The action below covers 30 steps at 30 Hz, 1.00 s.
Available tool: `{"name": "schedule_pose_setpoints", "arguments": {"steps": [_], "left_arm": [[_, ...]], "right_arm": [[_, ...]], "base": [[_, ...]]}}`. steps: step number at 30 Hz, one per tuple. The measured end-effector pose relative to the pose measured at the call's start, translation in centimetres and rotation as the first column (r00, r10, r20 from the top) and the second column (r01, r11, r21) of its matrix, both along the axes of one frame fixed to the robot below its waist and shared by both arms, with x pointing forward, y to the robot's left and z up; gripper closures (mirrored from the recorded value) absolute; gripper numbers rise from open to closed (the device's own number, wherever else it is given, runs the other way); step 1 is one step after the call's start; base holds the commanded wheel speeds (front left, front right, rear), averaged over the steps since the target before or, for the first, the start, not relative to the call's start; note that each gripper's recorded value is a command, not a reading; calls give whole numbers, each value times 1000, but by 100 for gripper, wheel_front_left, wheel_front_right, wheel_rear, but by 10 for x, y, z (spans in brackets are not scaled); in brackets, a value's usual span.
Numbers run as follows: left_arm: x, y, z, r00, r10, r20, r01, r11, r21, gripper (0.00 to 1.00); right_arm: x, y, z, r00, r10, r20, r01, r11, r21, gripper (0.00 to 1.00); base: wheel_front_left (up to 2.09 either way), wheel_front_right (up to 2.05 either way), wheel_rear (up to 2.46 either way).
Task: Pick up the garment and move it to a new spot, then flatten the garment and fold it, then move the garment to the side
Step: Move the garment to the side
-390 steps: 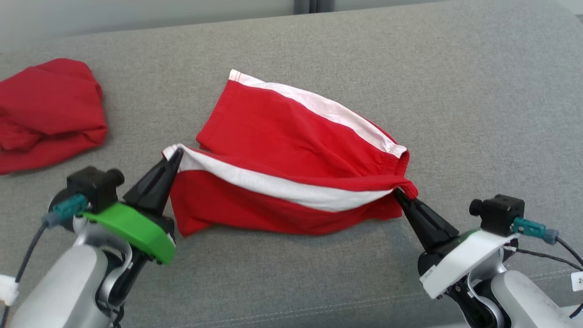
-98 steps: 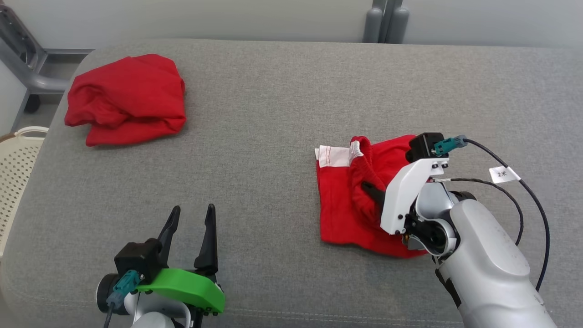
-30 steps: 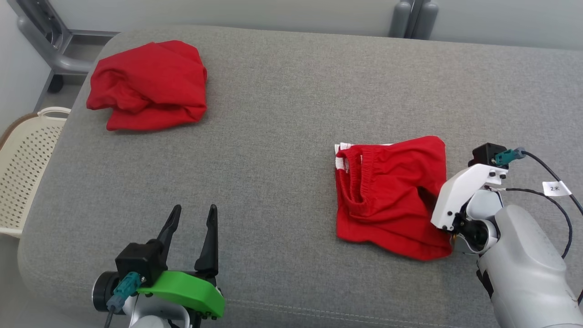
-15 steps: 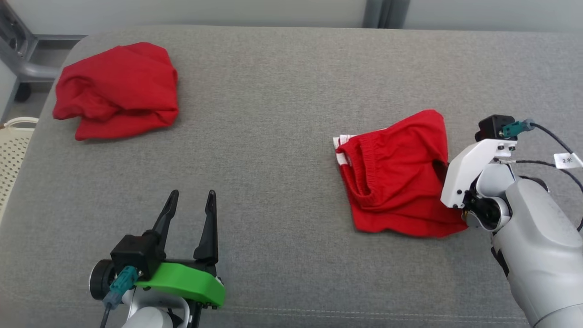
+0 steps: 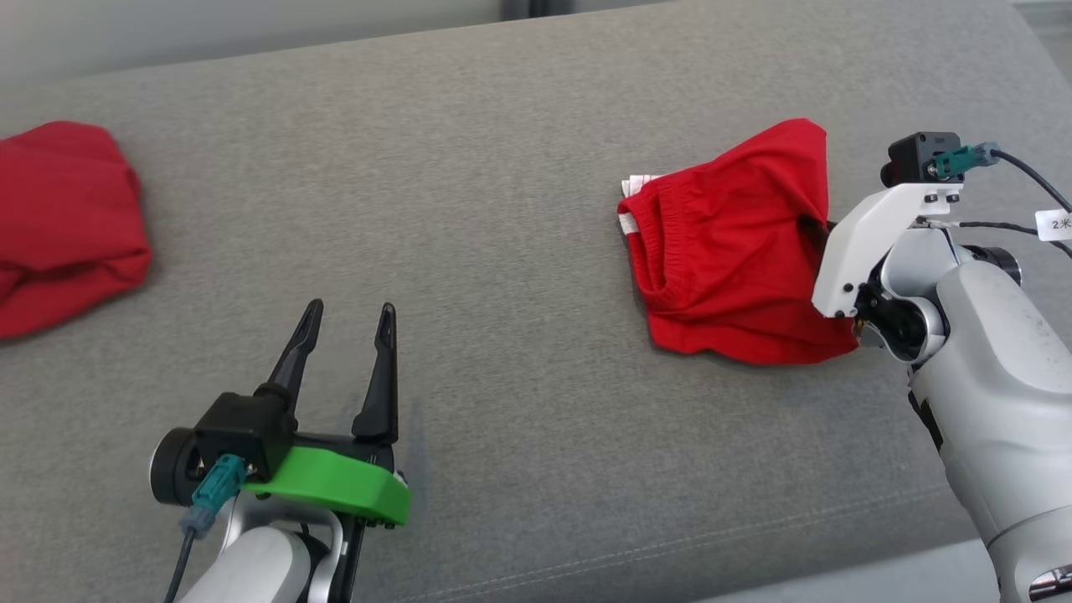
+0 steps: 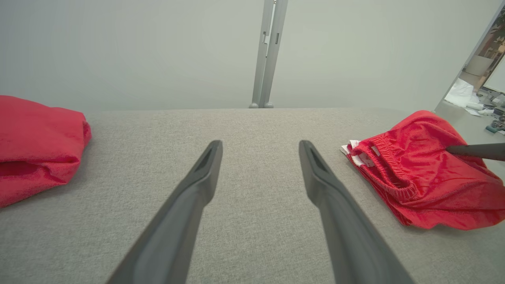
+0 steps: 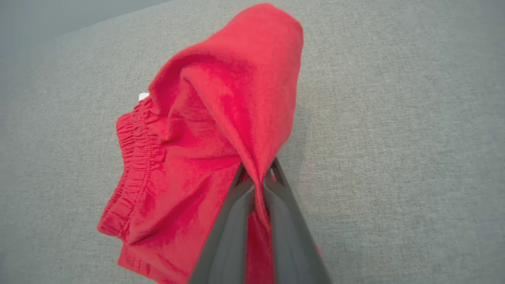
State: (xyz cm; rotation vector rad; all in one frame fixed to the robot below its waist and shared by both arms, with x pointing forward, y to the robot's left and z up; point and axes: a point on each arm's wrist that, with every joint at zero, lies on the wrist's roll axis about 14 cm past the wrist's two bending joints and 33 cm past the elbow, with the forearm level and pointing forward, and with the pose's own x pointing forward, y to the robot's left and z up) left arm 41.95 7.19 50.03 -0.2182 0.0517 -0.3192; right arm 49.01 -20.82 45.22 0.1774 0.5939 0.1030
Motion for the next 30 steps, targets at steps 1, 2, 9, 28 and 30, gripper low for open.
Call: {"name": "schedule_pose_setpoints", "arguments": {"steps": [1,2,9,28,30], "left_arm": [[3,-7,0,1000,-21,3,21,1000,-2,0],[7,-15,0,999,-43,5,43,999,0,0],[27,-67,2,981,-193,27,194,981,-11,0],[63,-87,-21,967,-256,19,256,967,-13,0],[64,-83,-20,968,-251,20,251,968,-6,0]], "right_arm": [[-2,-8,1,1000,-17,3,17,1000,-4,100],[-4,-15,3,999,-33,5,33,999,-8,100],[-13,-66,14,988,-151,42,152,988,-31,100],[21,-161,4,941,-319,110,335,925,-180,100],[27,-171,5,938,-326,116,343,916,-210,100]], "base": [[0,0,0],[0,0,0],[0,0,0],[0,0,0],[0,0,0]]}}
